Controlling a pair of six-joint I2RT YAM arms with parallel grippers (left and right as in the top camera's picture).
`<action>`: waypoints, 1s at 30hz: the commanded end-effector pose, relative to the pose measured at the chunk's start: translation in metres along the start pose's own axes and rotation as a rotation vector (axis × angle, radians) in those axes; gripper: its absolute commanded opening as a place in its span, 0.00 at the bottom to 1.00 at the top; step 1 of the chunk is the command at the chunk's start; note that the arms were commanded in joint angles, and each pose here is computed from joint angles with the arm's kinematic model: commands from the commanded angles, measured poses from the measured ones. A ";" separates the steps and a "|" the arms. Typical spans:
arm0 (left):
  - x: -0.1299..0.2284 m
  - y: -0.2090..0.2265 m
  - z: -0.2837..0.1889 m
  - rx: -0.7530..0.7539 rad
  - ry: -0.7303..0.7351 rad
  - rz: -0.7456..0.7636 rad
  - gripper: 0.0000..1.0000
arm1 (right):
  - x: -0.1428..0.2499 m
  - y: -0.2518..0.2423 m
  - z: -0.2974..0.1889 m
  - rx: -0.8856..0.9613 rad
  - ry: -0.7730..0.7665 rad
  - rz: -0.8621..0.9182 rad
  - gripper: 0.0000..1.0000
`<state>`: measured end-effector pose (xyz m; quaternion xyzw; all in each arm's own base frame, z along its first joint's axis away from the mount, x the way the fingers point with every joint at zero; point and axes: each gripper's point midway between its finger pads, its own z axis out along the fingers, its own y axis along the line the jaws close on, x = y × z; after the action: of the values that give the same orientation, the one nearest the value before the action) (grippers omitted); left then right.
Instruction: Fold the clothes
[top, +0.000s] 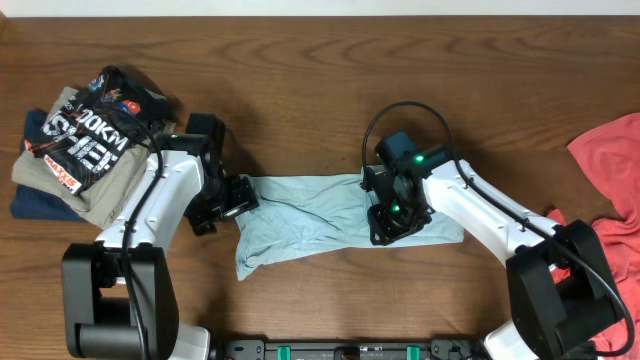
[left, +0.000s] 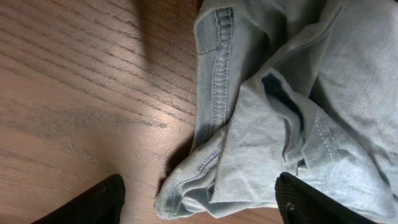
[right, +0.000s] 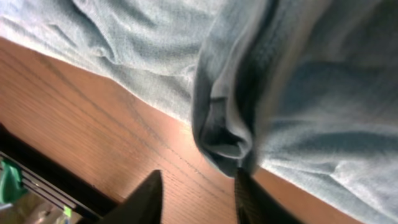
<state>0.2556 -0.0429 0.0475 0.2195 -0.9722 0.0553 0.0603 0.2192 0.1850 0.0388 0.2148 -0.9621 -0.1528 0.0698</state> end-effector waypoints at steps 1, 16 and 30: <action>0.002 0.003 0.001 -0.007 0.002 0.003 0.83 | -0.008 -0.009 -0.010 0.069 -0.043 -0.012 0.39; 0.011 -0.011 0.029 0.119 0.023 0.103 0.95 | -0.014 -0.074 -0.076 0.356 -0.263 0.287 0.48; 0.033 -0.047 0.061 0.305 0.026 0.211 0.12 | -0.008 -0.077 -0.078 0.360 -0.249 0.301 0.50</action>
<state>0.2496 -0.1032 0.0025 0.1291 -0.9705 0.2031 0.0165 0.2656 0.1079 0.0796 0.0762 -0.9956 0.0035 -0.0547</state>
